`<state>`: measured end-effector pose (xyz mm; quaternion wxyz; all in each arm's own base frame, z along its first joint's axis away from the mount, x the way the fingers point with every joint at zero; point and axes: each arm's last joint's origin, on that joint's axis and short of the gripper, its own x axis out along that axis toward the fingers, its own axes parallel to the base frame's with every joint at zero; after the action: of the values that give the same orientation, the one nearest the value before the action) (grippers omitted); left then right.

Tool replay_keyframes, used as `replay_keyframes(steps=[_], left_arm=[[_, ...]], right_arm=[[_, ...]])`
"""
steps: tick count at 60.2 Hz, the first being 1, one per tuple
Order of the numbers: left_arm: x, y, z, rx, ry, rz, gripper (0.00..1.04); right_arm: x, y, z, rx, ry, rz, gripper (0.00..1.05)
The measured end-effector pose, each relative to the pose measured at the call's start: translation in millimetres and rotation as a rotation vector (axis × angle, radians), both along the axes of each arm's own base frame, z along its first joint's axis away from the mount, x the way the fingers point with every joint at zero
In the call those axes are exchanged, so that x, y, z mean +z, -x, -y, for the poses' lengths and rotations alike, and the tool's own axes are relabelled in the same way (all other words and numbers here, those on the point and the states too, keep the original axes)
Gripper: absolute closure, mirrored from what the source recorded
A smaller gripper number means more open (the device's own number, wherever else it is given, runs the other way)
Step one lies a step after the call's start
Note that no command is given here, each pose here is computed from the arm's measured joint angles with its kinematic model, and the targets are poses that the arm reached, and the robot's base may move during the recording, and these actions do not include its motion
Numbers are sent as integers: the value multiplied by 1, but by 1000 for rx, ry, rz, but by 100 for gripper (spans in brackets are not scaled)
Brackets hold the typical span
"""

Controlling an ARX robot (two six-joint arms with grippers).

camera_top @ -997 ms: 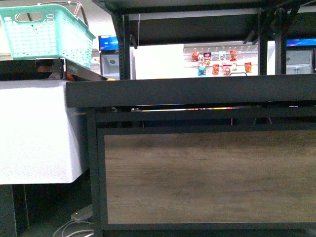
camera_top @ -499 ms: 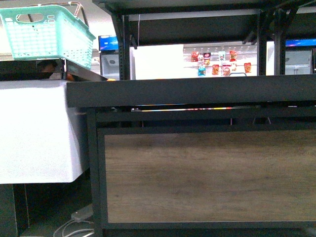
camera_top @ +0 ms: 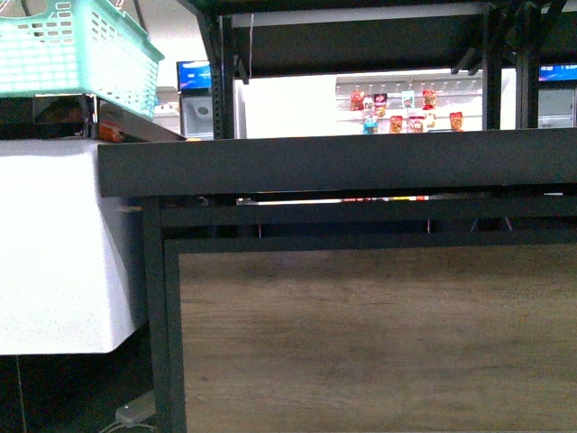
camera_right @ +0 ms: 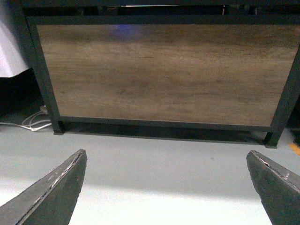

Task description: Pick lemon from shelf

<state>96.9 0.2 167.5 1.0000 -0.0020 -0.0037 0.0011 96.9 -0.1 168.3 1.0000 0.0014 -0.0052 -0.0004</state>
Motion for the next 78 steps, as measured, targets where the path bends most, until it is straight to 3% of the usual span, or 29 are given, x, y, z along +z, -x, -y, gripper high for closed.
replay_keyframes(steps=[78], left_arm=[[0,0,0,-2,0,0,8]], right_arm=[[0,0,0,1,0,0,2]])
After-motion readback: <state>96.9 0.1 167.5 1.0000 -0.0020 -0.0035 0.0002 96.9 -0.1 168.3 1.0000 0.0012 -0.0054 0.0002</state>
